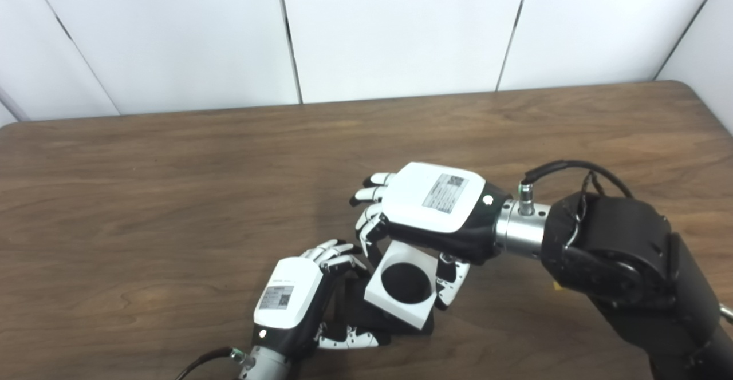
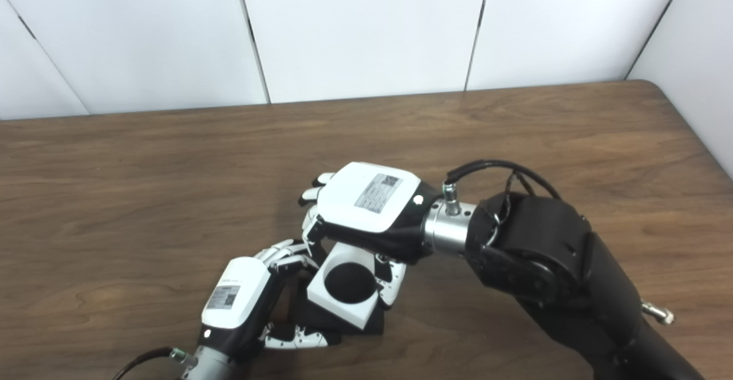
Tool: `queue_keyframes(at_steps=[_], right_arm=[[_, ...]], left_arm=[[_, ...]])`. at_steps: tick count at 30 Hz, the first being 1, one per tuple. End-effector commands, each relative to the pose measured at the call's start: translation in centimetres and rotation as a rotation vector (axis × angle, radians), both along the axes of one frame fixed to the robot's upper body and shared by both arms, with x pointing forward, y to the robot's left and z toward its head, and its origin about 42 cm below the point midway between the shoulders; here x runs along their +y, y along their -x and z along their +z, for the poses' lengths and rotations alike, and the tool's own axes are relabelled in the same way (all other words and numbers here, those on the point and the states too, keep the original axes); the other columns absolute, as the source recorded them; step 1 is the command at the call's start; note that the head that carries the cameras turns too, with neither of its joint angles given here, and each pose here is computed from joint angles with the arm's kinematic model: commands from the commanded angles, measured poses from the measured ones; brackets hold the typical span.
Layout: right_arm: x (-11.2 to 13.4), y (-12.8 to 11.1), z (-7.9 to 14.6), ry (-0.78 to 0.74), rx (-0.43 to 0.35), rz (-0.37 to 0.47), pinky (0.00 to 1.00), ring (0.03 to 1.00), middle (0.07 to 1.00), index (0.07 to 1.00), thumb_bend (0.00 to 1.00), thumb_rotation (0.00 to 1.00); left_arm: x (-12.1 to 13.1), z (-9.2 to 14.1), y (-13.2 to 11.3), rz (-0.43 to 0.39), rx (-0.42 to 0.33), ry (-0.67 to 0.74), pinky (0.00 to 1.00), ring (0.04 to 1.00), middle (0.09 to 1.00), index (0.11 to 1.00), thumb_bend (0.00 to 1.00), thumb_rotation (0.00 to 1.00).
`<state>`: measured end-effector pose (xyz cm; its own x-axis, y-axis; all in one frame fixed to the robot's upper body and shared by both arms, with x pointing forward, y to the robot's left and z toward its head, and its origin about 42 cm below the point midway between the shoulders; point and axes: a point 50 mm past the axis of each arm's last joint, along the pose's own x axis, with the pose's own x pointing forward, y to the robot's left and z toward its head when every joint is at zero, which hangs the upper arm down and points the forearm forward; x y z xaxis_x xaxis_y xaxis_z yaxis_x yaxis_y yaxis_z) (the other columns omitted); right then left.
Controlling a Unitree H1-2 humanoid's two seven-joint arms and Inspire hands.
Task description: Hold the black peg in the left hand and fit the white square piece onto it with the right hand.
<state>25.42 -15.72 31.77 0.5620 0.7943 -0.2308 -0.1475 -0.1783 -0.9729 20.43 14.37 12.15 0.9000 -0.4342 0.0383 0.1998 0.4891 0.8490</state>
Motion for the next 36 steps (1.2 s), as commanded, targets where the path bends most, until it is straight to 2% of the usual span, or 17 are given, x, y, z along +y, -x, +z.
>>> queue_keyframes(at_steps=[1,20,28,34,35,36], right_arm=[[0.3,-0.1,0.6,-0.023,-0.061,0.014,0.96,0.901,0.755,0.482,0.52,0.13],[0.3,-1.3,0.0,0.012,-0.066,0.009,0.93,0.901,0.727,0.482,0.52,0.13],[-0.2,-1.9,-0.2,0.000,-0.048,-0.012,0.90,0.903,0.746,0.482,0.52,0.13],[-0.1,-1.9,-0.2,0.057,-0.051,-0.026,0.91,0.911,0.765,0.490,0.53,0.15],[-0.1,-1.8,-0.2,0.064,-0.052,-0.029,0.91,0.910,0.768,0.553,0.73,0.19],[-0.1,-1.8,-0.3,0.070,-0.052,-0.035,0.90,0.913,0.777,0.605,0.86,0.24]], left_arm=[[-0.4,-0.5,0.7,-0.022,0.049,-0.006,0.77,0.861,0.805,0.488,0.51,0.05],[-0.6,-0.3,0.7,-0.025,0.055,-0.007,0.79,0.859,0.798,0.489,0.51,0.05],[-0.7,-0.3,0.6,-0.026,0.053,-0.007,0.79,0.856,0.795,0.488,0.51,0.05],[-0.8,-0.3,0.7,-0.026,0.054,-0.005,0.80,0.859,0.797,0.488,0.51,0.05],[-0.8,-0.3,0.6,-0.026,0.052,-0.006,0.79,0.858,0.797,0.488,0.51,0.05],[-0.8,-0.3,0.6,-0.026,0.051,-0.008,0.79,0.857,0.796,0.488,0.51,0.05]])
